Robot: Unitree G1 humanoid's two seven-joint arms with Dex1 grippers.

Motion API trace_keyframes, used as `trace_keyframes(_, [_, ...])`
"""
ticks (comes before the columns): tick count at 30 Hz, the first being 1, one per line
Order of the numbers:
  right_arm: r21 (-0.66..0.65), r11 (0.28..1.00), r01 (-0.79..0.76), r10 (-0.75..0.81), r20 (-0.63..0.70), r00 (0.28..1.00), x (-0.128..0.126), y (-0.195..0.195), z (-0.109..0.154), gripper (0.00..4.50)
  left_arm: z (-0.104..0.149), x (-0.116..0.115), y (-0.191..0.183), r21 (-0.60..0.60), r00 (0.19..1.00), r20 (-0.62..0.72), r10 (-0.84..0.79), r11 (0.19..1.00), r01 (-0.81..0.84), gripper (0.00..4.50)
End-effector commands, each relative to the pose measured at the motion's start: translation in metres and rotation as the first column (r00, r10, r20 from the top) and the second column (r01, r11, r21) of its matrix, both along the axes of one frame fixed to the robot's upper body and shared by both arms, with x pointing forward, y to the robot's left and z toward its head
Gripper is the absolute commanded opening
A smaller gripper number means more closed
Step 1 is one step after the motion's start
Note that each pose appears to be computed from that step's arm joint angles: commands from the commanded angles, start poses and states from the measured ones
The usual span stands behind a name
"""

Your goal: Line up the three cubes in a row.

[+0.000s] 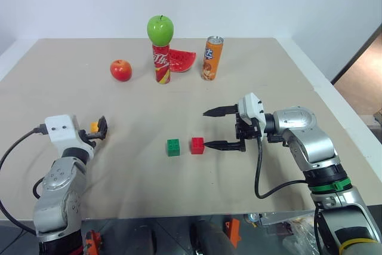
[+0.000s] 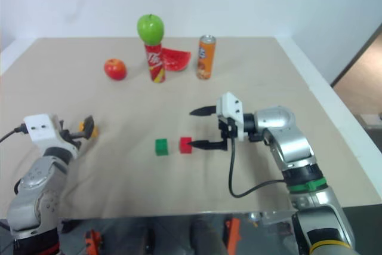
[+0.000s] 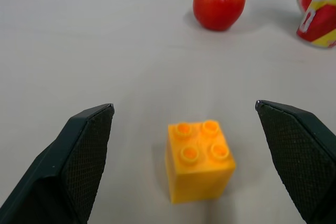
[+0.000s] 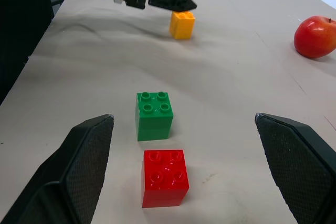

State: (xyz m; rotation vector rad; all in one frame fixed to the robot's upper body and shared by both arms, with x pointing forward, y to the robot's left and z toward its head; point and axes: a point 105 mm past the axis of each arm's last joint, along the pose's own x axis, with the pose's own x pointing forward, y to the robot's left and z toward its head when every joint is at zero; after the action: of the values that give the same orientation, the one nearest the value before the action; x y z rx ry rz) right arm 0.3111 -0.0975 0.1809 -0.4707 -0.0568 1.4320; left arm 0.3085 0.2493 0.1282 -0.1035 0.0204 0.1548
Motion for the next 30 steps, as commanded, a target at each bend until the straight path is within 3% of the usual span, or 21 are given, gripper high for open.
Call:
trace_keyframes(1, [0.006, 1.0, -0.005, 0.005, 0.052, 0.999, -0.003, -0.001, 0.012, 4.5, 0.003, 0.003, -0.002, 0.02, 1.0, 0.01, -0.014, 1.0, 0.013, 4.47])
trace_keyframes(10, [0.021, 1.0, -0.004, 0.003, 0.047, 0.999, -0.005, -0.002, 0.013, 4.5, -0.011, 0.013, -0.001, 0.053, 0.999, -0.052, -0.003, 0.999, 0.006, 4.47])
trace_keyframes(13, [0.039, 0.999, -0.011, 0.009, 0.038, 0.999, -0.006, -0.001, 0.014, 4.5, -0.01, 0.013, 0.0, 0.068, 0.999, -0.05, 0.007, 0.998, -0.003, 3.77])
trace_keyframes(20, [0.068, 0.997, -0.023, 0.02, 0.042, 0.999, -0.008, 0.003, 0.019, 4.5, -0.008, 0.014, 0.0, 0.089, 0.999, -0.049, 0.01, 0.996, -0.006, 1.38])
trace_keyframes(26, [0.065, 0.998, -0.021, 0.018, 0.042, 0.999, -0.007, 0.003, 0.016, 4.5, 0.005, 0.008, -0.011, 0.122, 1.0, -0.006, -0.022, 0.992, 0.023, 1.33])
trace_keyframes(30, [0.062, 0.998, -0.018, 0.015, 0.044, 0.999, -0.007, 0.003, 0.015, 4.5, 0.01, 0.002, -0.04, 0.148, 0.993, -0.001, -0.116, 0.982, 0.114, 1.33])
